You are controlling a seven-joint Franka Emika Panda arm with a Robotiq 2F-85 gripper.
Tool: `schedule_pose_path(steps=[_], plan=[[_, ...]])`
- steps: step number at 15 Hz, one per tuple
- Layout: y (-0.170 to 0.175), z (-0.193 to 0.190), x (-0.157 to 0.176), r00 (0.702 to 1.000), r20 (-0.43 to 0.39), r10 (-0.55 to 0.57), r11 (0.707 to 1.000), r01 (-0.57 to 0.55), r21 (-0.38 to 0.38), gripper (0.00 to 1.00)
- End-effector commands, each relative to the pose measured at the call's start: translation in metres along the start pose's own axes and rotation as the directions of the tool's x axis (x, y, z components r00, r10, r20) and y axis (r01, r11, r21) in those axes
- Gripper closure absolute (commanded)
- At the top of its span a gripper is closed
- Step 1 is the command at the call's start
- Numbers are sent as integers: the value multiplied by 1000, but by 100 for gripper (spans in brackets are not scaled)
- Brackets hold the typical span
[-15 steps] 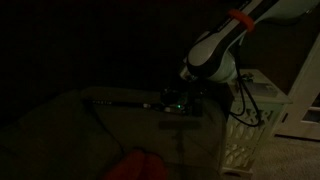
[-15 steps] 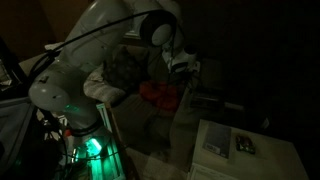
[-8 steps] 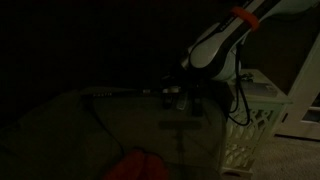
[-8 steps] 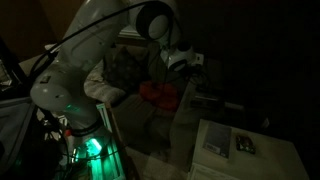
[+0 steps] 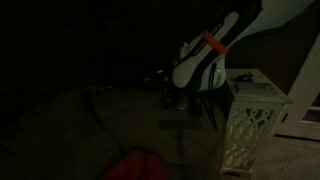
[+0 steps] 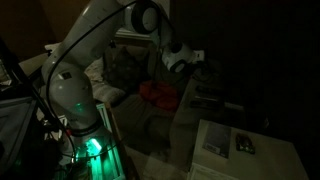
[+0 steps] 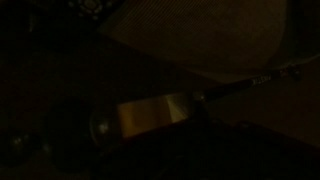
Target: Put the black rod on the right armrest of the sofa.
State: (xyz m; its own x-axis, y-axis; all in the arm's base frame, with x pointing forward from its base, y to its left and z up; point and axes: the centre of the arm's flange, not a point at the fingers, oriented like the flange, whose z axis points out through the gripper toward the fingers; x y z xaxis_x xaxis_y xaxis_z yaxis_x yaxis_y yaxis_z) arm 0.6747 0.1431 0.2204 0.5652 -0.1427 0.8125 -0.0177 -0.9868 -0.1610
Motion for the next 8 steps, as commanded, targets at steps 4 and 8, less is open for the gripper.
schedule_pose_path(steps=[4, 8], plan=[[-34, 78, -11, 981, -182, -73, 965, 24, -260, 100], [-36, 104, -35, 979, -157, -132, 917, 61, -393, 100]])
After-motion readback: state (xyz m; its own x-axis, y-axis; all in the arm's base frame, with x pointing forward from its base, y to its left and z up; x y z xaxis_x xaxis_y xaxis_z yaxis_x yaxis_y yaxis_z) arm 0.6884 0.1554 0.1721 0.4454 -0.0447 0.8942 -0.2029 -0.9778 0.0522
